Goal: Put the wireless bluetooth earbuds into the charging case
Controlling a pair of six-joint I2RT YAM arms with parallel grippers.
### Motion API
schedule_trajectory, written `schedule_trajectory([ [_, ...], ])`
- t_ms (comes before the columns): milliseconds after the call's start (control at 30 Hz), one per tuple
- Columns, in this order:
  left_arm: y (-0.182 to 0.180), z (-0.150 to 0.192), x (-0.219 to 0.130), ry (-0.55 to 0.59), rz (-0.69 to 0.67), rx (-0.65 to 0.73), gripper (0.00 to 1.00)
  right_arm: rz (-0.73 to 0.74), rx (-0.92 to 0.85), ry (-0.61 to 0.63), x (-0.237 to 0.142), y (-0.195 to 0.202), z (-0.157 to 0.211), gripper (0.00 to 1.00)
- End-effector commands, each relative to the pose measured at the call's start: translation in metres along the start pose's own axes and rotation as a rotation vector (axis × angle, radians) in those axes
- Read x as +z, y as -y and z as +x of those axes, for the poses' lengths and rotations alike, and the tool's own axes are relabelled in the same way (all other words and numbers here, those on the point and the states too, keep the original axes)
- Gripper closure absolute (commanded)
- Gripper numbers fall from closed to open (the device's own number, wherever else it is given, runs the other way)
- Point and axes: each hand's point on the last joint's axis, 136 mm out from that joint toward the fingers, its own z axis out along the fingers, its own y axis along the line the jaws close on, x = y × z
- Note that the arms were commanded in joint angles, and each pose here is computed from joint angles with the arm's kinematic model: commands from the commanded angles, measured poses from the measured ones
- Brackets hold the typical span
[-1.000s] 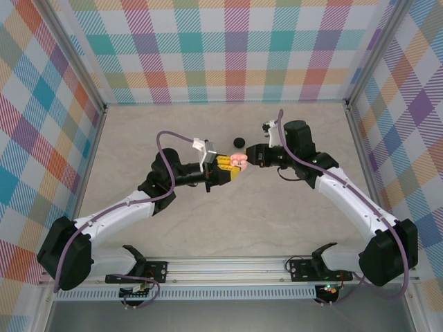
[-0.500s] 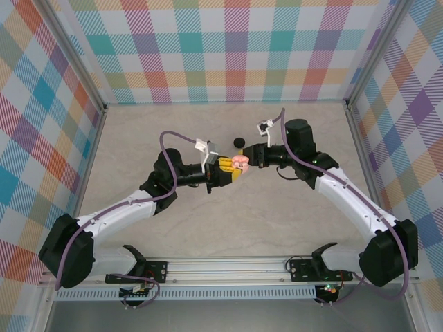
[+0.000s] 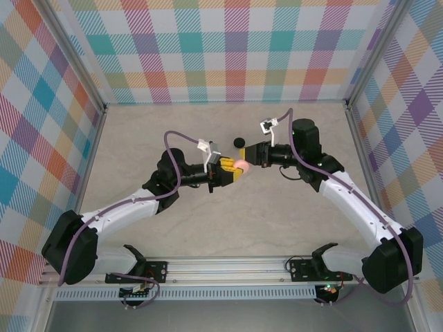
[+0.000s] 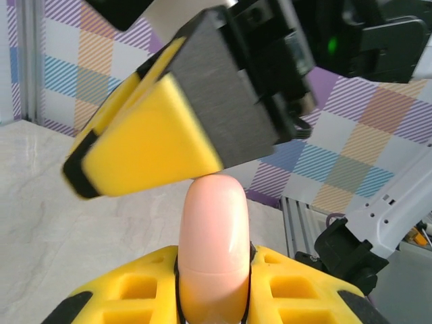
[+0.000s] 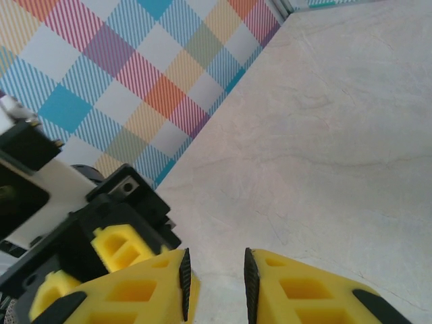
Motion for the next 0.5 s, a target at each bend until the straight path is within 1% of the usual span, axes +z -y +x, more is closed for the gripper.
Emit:
schedule_trajectory([
  [0, 0.003, -0.016, 0.004, 0.036, 0.001, 0.024, 0.96, -0.014, -0.023, 0.004, -0.003, -0.005, 0.002, 0.69],
  [133, 0.000, -0.015, 0.004, 0.030, -0.022, 0.013, 0.96, 0.057, -0.009, 0.011, -0.003, 0.007, 0.002, 0.69],
  [233, -0.011, -0.010, 0.005, 0.003, -0.073, -0.014, 0.96, 0.160, 0.011, 0.033, -0.007, 0.025, 0.001, 0.69],
  [333, -0.023, -0.004, 0.005, -0.018, -0.131, -0.044, 0.96, 0.297, 0.038, 0.060, -0.014, 0.047, 0.000, 0.69],
  [467, -0.039, 0.002, 0.005, -0.031, -0.193, -0.097, 0.96, 0.517, 0.094, 0.078, -0.030, 0.083, 0.003, 0.69],
])
